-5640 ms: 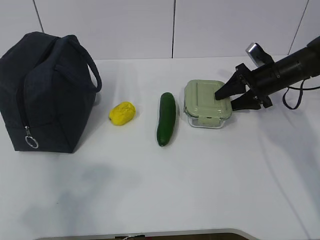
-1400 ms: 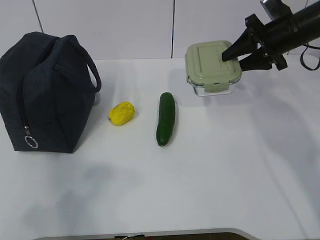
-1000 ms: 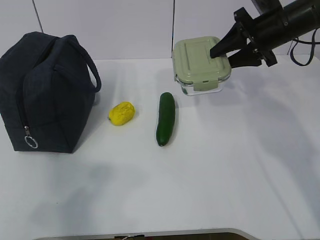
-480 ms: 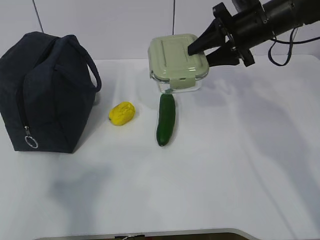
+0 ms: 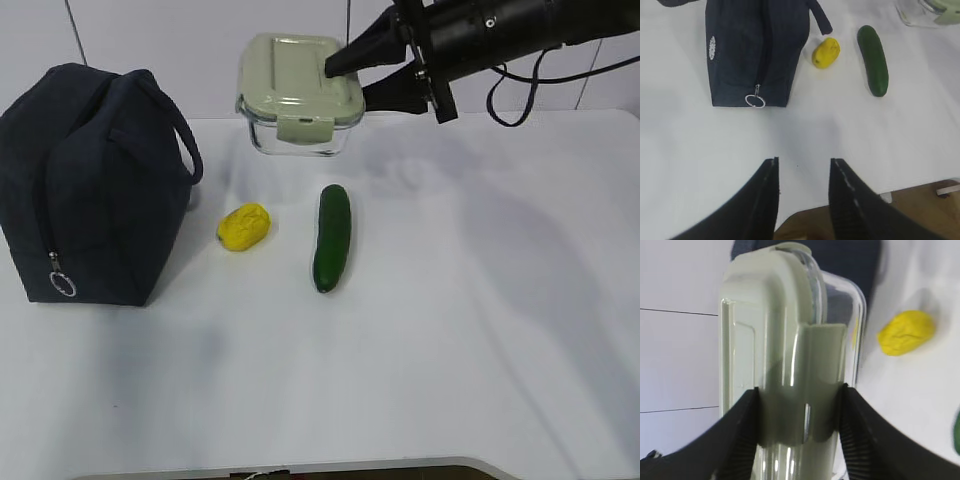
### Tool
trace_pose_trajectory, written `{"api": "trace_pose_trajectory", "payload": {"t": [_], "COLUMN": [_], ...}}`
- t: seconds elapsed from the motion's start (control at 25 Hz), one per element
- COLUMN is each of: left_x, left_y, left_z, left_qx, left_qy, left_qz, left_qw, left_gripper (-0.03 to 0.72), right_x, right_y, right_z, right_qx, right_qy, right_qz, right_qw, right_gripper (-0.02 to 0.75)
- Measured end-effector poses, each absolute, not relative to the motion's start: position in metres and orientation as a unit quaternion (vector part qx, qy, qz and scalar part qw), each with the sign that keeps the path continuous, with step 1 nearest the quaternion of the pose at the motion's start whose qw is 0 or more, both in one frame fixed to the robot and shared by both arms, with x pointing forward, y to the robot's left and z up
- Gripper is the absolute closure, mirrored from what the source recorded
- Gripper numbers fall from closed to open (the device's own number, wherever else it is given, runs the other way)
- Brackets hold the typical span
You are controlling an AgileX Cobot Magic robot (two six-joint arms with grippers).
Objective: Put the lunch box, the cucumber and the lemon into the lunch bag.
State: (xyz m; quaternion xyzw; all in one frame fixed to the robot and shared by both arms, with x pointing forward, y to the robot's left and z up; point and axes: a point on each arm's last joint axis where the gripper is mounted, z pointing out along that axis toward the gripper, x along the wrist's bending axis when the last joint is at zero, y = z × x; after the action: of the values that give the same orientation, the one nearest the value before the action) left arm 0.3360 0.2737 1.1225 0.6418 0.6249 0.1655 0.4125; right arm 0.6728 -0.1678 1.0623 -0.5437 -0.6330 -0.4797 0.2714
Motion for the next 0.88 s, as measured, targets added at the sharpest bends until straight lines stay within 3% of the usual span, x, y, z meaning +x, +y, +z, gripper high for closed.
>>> {"api": "trace_pose_trajectory", "payload": {"t": [0.32,0.6,0.88], "left_x": [0.397,0.442,0.498], "left_y": [0.278,0.282,0.285], "left_z": [1.135,1.140,1.131], "left_qx": [0.637,0.629,0.633], "left_qy": [0.655,0.666,0.680], "left_qz": [0.129,0.131,0.107], "left_qw": [0.385,0.380,0.354], "left_gripper": [0.440,0.354,0.343], "right_x": [0.671,0.672,0.672], "right_y": [-0.157,-0.157,-0.156], "right_z": [1.068,1.071,1.073], "right_qx": [-0.534,-0.532,-0.525], "right_qy": [-0.615,-0.606,-0.603], "right_qz": [-0.500,-0.509,-0.520], "right_qw": [0.295,0.301,0.301], "right_gripper": [0.370,0.370,0.370]}}
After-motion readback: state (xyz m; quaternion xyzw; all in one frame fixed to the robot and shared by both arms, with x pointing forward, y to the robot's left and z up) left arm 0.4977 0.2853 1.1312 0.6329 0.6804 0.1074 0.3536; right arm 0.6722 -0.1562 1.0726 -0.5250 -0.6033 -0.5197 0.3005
